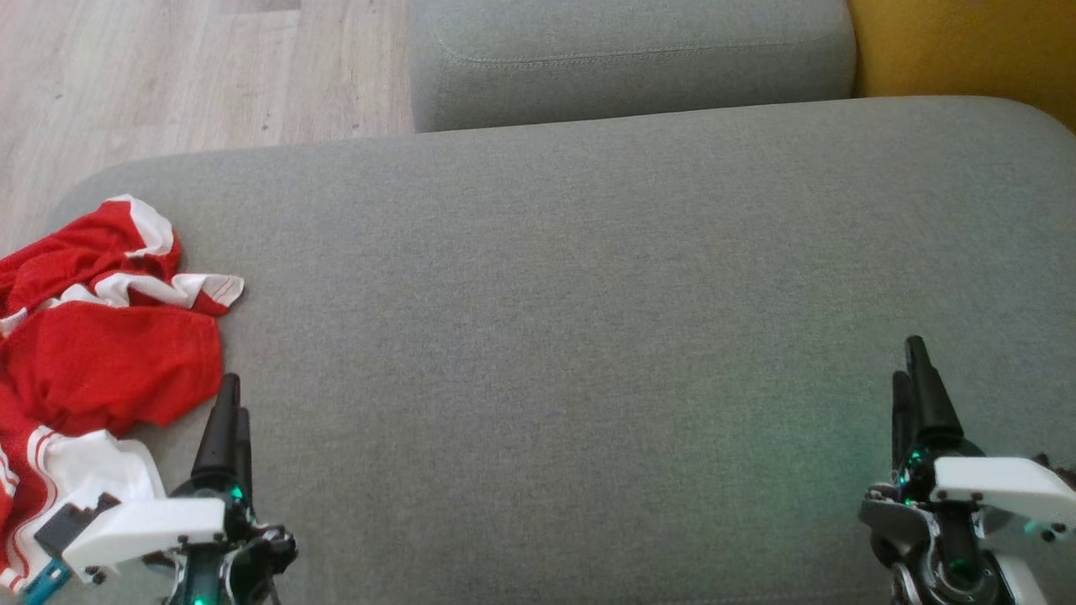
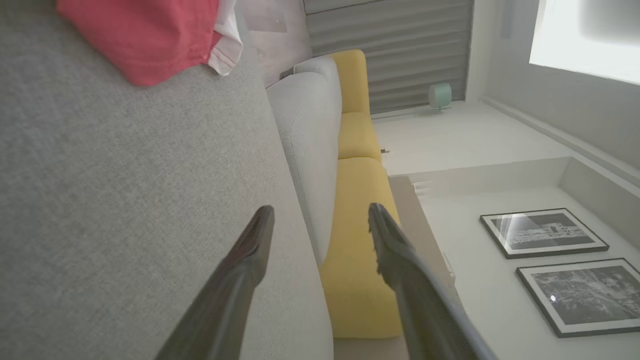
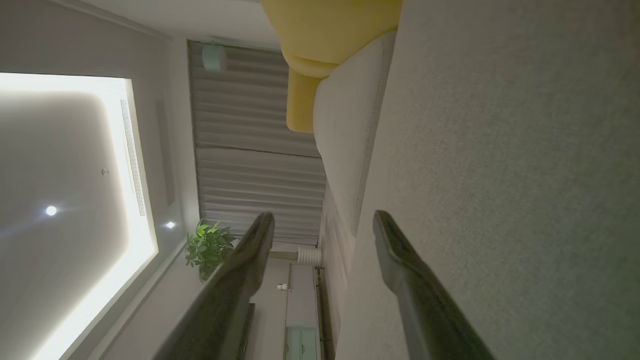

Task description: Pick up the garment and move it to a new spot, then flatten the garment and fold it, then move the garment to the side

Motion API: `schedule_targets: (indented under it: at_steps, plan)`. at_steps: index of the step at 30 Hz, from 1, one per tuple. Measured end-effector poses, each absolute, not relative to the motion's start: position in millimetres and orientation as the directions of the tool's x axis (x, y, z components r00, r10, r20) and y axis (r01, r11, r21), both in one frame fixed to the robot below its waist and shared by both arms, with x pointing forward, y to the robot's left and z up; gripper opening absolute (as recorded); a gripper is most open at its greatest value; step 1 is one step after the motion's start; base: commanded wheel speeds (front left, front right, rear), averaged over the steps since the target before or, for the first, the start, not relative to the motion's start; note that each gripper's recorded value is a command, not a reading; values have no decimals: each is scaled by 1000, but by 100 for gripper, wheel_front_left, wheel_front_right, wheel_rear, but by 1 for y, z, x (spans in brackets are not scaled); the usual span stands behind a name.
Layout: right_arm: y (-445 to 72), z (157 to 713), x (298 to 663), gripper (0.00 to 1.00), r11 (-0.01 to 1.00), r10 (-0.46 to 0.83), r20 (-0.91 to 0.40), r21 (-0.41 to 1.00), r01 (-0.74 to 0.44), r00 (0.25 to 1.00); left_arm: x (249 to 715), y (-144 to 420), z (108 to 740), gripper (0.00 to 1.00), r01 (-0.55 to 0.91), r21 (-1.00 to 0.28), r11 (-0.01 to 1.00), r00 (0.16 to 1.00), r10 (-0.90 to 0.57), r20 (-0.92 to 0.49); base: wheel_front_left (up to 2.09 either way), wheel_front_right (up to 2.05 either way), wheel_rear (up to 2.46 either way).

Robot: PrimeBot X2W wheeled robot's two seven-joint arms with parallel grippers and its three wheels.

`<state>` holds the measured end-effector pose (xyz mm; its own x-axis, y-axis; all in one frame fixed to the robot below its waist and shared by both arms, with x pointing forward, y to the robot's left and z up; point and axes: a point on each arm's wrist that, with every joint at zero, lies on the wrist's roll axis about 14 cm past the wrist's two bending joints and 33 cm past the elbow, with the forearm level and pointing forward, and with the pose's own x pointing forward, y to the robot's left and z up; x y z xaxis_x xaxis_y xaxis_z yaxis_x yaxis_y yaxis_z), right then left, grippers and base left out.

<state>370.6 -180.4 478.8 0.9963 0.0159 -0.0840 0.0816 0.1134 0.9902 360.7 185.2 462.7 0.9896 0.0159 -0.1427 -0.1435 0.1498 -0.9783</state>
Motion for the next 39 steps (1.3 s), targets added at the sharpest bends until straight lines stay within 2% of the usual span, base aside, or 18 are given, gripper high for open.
schedule_targets:
  at_steps: [11,24,39]
  plan:
    - [-173,491,377,100,299,44,-48,954,33,998,364,175,468,100,-132,-912,389,989,-5,-146,0,0,0]
    - [-161,493,381,100,564,100,-41,825,-23,994,363,172,465,100,-142,-772,620,985,10,-172,0,0,0]
    - [-147,494,382,100,723,146,-30,685,-86,989,364,170,470,100,-119,-628,769,988,29,-152,0,0,0]
